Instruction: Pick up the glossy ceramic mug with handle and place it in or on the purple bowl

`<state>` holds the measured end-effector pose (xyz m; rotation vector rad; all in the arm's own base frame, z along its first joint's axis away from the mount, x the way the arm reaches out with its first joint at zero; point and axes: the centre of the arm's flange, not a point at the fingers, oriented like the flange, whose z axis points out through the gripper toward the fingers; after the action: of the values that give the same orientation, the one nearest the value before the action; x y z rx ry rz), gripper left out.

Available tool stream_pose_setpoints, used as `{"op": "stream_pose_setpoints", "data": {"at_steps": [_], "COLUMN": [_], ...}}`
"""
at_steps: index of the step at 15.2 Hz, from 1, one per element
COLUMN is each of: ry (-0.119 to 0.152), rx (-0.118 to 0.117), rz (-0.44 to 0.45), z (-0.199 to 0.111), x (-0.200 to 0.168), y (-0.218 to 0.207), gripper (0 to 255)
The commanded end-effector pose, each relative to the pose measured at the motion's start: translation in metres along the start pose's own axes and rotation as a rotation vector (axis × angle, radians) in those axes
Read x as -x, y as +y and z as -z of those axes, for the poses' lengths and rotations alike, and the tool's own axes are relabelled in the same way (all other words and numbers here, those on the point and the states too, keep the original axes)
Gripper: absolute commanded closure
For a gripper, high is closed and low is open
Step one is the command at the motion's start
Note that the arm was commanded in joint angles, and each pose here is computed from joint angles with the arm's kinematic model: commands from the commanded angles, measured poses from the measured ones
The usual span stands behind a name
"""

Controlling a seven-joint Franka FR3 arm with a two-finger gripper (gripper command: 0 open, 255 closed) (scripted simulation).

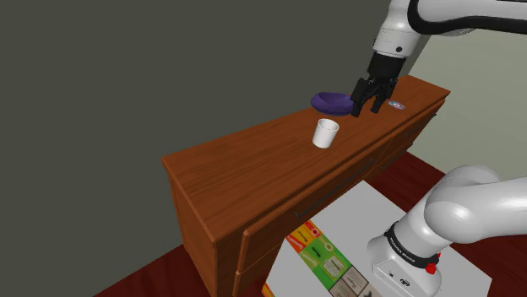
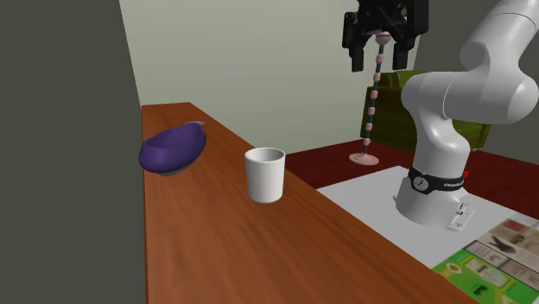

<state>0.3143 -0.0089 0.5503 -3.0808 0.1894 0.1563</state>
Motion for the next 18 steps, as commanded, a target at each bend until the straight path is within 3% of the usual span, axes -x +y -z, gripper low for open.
{"op": "stream_pose_setpoints", "data": {"at_steps": [1, 18], "ry": [0.0, 0.057], "rx": [0.0, 0.105], "rz": [0.0, 0.249], "z": [0.0, -0.135], "x": [0.0, -0.157], "y": [0.0, 0.051], "gripper": [0, 0]}}
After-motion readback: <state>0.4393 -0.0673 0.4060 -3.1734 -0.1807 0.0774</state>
